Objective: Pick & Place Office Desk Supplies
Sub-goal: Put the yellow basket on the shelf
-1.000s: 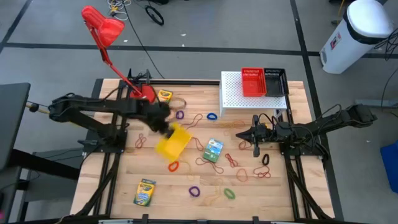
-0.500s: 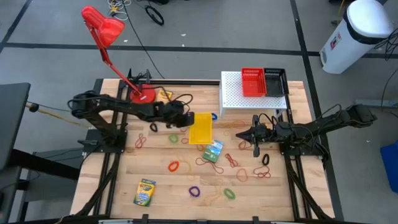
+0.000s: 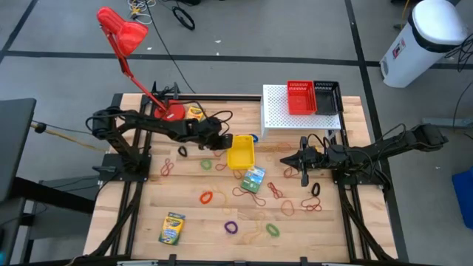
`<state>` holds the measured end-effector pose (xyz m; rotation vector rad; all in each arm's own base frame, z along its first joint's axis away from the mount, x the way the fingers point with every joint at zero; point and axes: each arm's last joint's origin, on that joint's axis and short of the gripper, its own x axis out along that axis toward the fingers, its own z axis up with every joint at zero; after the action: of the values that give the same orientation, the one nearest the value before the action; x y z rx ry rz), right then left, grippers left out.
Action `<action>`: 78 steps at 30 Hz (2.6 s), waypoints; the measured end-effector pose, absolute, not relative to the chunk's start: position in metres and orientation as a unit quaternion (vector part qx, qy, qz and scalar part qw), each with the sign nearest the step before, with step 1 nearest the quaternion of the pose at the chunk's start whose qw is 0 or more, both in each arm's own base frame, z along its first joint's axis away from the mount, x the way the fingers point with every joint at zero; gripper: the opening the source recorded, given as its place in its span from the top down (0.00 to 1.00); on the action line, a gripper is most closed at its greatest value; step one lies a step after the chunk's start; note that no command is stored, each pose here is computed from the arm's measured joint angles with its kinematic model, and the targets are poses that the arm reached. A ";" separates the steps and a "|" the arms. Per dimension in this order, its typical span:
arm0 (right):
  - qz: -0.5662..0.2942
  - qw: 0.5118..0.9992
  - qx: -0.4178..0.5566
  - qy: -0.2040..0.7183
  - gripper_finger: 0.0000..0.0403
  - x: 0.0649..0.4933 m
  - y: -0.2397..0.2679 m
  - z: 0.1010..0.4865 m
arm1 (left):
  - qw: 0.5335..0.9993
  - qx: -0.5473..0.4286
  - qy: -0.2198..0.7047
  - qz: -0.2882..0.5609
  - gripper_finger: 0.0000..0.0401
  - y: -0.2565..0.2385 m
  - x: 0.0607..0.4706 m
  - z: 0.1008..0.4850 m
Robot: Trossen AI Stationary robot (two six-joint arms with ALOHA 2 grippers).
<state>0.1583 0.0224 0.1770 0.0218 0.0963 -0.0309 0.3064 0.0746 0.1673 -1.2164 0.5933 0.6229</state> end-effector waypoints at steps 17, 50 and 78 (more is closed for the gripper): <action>-0.026 0.991 0.107 0.071 0.98 0.158 0.022 0.172 | 0.929 -0.192 0.281 0.146 0.69 0.052 0.283 0.198; -0.067 0.875 -0.010 0.480 0.81 0.372 0.067 0.245 | 0.989 0.051 -0.061 0.128 0.98 0.014 0.203 0.162; -0.074 0.770 -0.170 0.610 0.77 0.429 0.060 0.198 | 0.993 0.062 0.024 0.096 0.98 0.013 0.207 0.147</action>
<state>0.4285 0.0596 0.1976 -0.3683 1.3232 -0.1598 0.2070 0.0125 0.1465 0.1252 0.0483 0.1928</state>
